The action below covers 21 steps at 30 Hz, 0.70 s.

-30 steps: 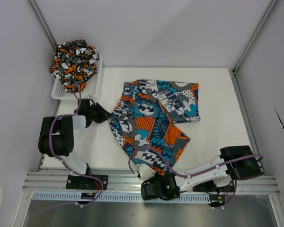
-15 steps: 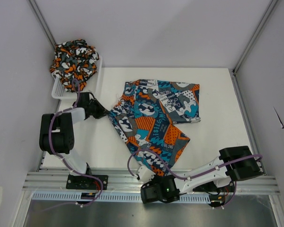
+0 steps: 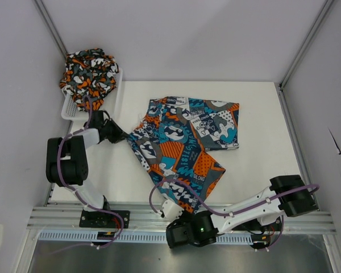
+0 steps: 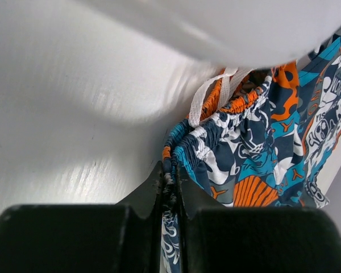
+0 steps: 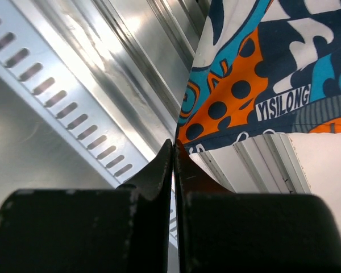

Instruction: Fold and stack the shorts

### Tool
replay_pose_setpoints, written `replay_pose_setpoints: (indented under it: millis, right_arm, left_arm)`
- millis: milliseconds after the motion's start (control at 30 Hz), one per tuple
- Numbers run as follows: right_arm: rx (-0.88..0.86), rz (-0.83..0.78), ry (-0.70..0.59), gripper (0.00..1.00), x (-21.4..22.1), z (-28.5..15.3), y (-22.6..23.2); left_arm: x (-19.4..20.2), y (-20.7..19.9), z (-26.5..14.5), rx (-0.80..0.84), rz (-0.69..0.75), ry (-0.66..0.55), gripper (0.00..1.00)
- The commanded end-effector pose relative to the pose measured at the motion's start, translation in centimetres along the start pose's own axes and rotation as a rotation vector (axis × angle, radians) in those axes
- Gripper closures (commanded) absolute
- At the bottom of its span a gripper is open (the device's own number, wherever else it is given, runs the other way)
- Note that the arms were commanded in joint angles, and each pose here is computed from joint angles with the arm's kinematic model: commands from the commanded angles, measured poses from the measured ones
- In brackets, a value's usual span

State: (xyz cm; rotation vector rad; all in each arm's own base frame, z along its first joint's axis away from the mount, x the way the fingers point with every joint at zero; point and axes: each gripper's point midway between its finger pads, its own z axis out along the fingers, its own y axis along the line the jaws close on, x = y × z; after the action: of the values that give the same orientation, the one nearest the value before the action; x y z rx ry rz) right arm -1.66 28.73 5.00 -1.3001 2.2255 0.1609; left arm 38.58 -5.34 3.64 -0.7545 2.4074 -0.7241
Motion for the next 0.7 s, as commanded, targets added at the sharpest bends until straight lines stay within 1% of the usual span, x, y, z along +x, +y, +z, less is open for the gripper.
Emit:
replay_pose_setpoints:
  millis: [0, 100, 200, 300, 367, 400, 467, 533, 567, 600, 667]
  right_arm:
    - [-0.025, 0.027, -0.030, 1.00, -1.2, -2.6, 0.5]
    - [-0.002, 0.065, -0.066, 1.00, -2.2, -3.3, -0.2]
    - [0.031, 0.133, -0.104, 1.00, -3.7, -4.2, -2.3]
    - [0.074, 0.239, -0.157, 1.00, -5.8, -5.4, -5.4]
    - [0.120, 0.313, -0.170, 1.00, -6.7, -6.1, -7.8]
    - [0.136, 0.353, -0.200, 1.00, -7.3, -6.9, -9.1]
    - [0.174, 0.399, -0.216, 1.00, -8.0, -7.8, -11.3]
    - [0.189, 0.441, -0.242, 1.00, -8.8, -8.9, -13.2]
    - [0.216, 0.462, -0.242, 1.00, -9.1, -8.9, -14.8]
    - [0.214, 0.483, -0.260, 1.00, -9.4, -9.5, -15.7]
    - [0.235, 0.509, -0.269, 1.00, -10.0, -10.0, -18.2]
  left_arm:
    - [-1.9, -1.5, -1.8, 0.055, -0.007, -0.062, 1.00]
    - [-1.3, -2.1, -2.5, 0.082, -0.026, -0.056, 1.00]
    - [-0.5, -2.3, -3.0, 0.090, -0.050, -0.033, 1.00]
    - [-0.3, -2.5, -3.4, 0.076, -0.074, -0.010, 1.00]
    - [-0.4, -2.7, -3.8, 0.072, -0.095, -0.015, 1.00]
    - [-0.5, -2.9, -4.0, 0.075, -0.104, -0.019, 1.00]
    - [-0.7, -3.6, -4.8, 0.082, -0.127, -0.036, 1.00]
    - [-1.5, -4.1, -5.6, 0.060, -0.138, -0.061, 1.00]
    - [-1.7, -4.4, -6.0, 0.047, -0.153, -0.072, 1.00]
    - [-1.9, -4.2, -6.4, 0.003, -0.172, -0.080, 1.00]
    - [-2.0, -4.7, -7.2, -0.038, -0.206, -0.070, 1.00]
